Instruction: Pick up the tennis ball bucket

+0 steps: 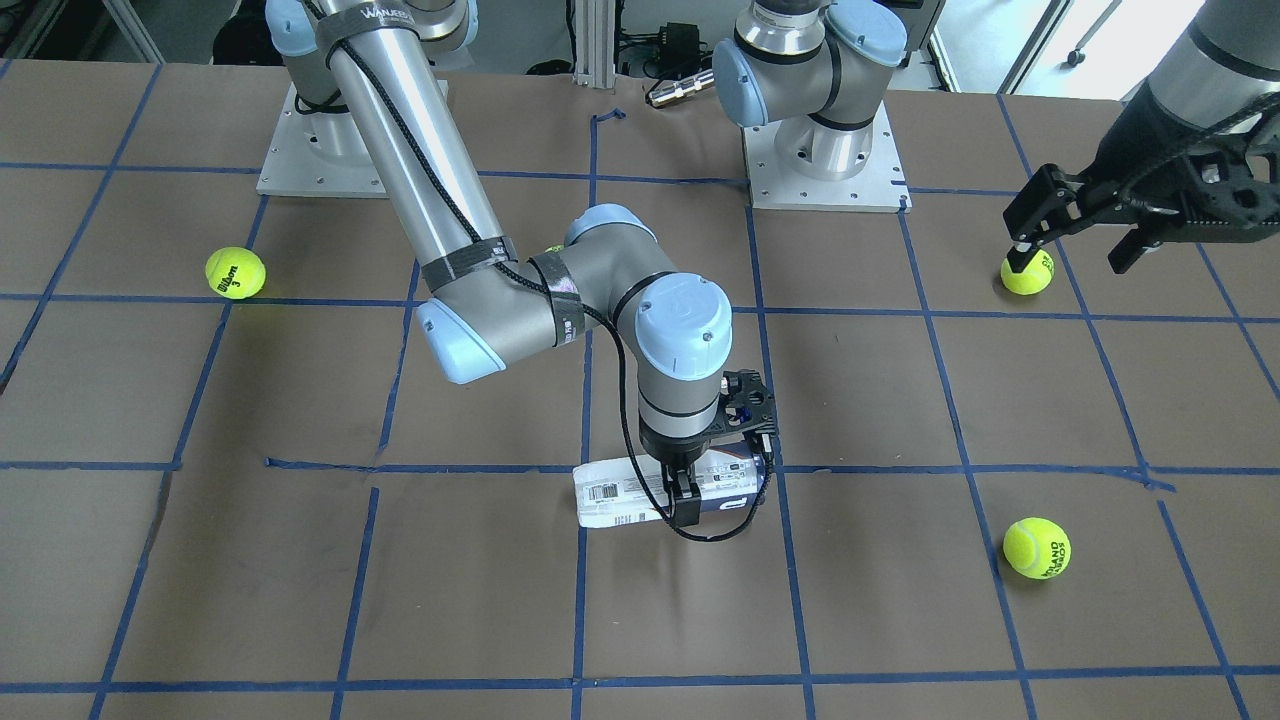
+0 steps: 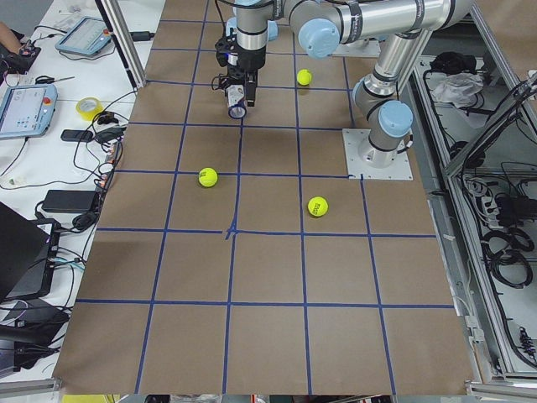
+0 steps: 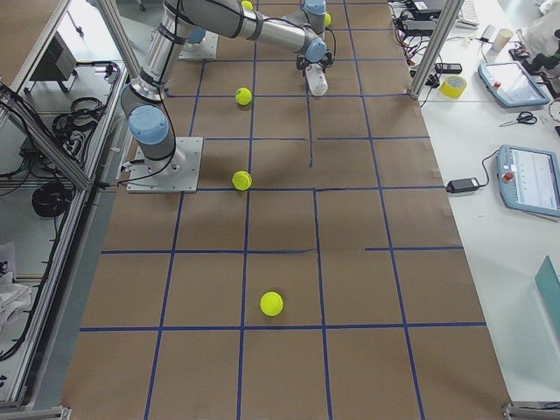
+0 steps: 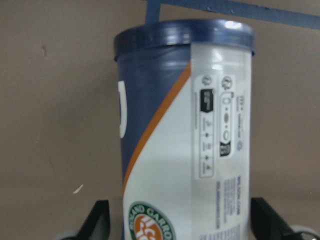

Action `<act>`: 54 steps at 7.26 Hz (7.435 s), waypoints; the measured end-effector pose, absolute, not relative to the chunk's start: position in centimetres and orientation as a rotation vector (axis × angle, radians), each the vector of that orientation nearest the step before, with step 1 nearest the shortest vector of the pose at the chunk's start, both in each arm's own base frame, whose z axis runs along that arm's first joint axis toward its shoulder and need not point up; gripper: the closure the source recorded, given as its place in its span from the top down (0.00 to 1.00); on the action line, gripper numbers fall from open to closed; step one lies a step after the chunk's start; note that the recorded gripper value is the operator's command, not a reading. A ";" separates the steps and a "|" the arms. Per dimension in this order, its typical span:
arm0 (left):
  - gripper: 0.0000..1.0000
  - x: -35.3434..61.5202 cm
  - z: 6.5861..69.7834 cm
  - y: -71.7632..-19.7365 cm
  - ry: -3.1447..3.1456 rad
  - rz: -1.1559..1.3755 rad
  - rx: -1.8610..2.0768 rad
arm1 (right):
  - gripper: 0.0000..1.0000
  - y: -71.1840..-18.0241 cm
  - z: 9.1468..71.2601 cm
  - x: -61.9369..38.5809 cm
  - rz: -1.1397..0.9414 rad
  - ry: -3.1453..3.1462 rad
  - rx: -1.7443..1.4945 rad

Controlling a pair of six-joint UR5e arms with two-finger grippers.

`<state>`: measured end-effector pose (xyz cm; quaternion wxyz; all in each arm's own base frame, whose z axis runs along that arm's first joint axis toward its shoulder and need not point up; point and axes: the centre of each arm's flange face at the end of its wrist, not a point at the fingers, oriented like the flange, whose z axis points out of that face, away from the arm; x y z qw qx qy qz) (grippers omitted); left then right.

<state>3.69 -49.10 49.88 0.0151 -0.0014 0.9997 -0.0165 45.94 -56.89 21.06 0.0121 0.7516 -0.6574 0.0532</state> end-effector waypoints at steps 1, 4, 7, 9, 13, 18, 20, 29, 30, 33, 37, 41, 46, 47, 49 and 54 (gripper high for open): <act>1.00 3.7 49.8 -49.1 3.112 -0.049 -0.004 | 1.00 -57.1 23.1 45.2 0.176 -2.072 2.326; 1.00 3.4 49.4 -49.2 3.144 -0.048 -0.002 | 1.00 -60.4 31.3 37.2 0.263 -2.305 2.203; 1.00 2.4 46.4 -50.6 3.307 -0.068 -0.013 | 1.00 -58.8 43.3 26.9 0.263 -2.521 1.984; 1.00 0.8 40.7 -52.2 3.523 -0.154 -0.042 | 1.00 -57.5 47.3 21.5 0.237 -2.608 1.825; 1.00 -1.1 31.1 -54.8 3.838 -0.209 -0.130 | 1.00 -56.6 50.0 15.1 0.232 -2.776 1.540; 0.98 -2.2 22.8 -57.2 4.054 -0.052 -0.306 | 1.00 -52.8 51.7 14.4 0.155 -3.042 0.906; 0.98 -3.4 20.2 -57.6 4.074 0.029 -0.304 | 1.00 -50.7 52.8 14.1 0.143 -3.110 0.498; 0.09 -7.6 16.6 -56.7 4.104 0.208 -0.286 | 1.00 -48.5 51.6 16.0 0.089 -3.076 -0.216; 0.00 -7.6 16.6 -56.8 4.097 0.214 -0.292 | 1.00 -48.5 51.5 16.2 0.084 -3.098 -0.200; 0.00 -7.0 19.3 -58.9 4.037 0.247 -0.546 | 1.00 -48.9 52.5 16.1 0.153 -3.114 -0.181; 0.00 -8.6 28.0 -63.1 3.814 0.143 -0.714 | 1.00 -49.0 52.9 16.2 0.172 -3.113 -0.174; 0.00 -14.8 35.1 -65.1 3.465 -0.050 -0.550 | 1.00 -49.0 52.6 16.2 0.173 -3.103 -0.169; 0.11 -20.4 36.2 -64.8 3.305 -0.086 -0.346 | 1.00 -49.1 52.5 16.1 0.165 -3.111 -0.176; 0.39 -20.8 35.7 -64.8 3.300 -0.070 -0.332 | 1.00 -49.0 52.5 16.1 0.164 -3.111 -0.176; 0.97 -21.2 35.2 -64.5 3.288 -0.028 -0.330 | 1.00 -49.0 52.5 16.1 0.164 -3.111 -0.175; 0.98 -22.2 37.0 -64.1 3.290 -0.058 -0.393 | 1.00 -48.9 52.5 16.2 0.163 -3.110 -0.174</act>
